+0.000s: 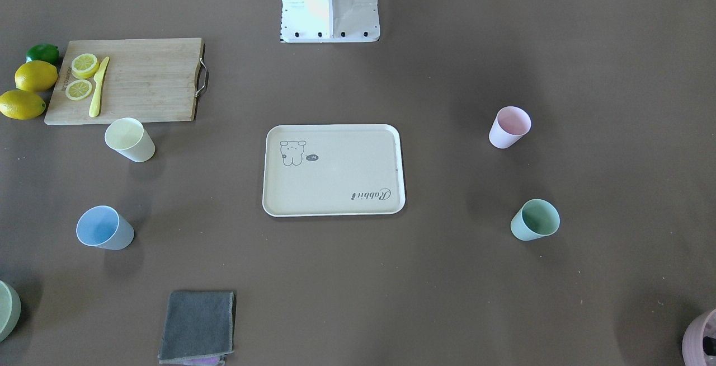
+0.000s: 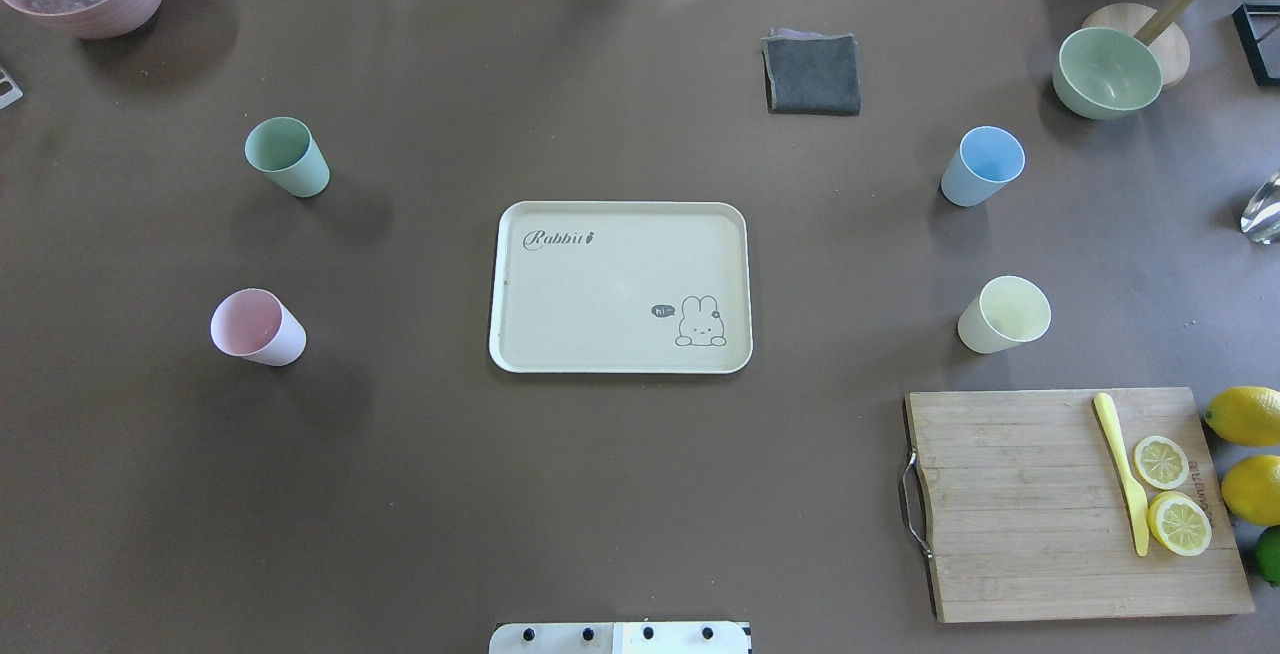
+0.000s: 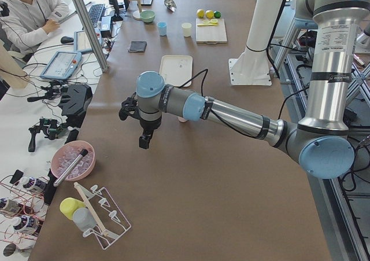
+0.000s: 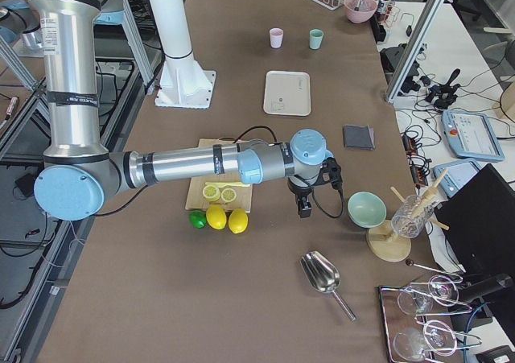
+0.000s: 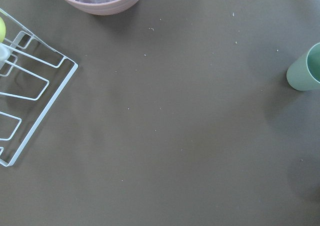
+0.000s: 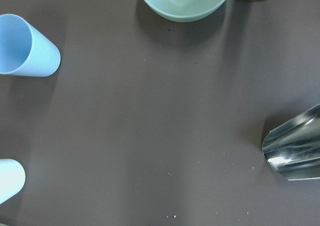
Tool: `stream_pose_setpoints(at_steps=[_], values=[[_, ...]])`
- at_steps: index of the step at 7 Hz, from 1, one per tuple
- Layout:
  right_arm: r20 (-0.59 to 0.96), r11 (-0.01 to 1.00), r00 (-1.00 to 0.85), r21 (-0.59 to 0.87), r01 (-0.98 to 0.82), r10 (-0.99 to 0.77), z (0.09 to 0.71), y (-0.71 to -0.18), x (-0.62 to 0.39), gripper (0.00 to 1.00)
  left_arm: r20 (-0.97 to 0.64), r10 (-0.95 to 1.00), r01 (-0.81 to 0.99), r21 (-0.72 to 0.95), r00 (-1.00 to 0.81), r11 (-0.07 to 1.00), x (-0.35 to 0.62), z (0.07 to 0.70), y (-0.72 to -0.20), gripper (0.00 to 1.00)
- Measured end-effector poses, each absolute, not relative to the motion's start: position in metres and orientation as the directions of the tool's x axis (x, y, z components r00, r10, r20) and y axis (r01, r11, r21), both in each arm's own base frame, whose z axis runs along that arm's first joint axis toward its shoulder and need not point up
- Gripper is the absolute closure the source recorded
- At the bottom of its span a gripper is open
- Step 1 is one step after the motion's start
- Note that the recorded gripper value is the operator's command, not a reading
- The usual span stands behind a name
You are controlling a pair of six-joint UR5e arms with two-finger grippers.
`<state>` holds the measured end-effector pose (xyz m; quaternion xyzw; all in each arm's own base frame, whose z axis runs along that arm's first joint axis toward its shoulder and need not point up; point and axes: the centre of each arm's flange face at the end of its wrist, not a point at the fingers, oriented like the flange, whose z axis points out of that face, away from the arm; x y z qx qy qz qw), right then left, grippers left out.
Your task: Place all cups on tray
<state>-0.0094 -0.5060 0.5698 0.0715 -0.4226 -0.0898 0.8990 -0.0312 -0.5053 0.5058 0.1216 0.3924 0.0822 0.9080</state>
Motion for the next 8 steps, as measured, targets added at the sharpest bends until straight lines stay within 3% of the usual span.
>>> stream_pose_setpoints(at_steps=[8], values=[[0.745,0.954,0.599,0.264,0.14,-0.294,0.562,-0.503,-0.035,0.0,-0.706,0.226,-0.052,0.259,0.672,0.965,-0.021,0.507,-0.5,0.02]])
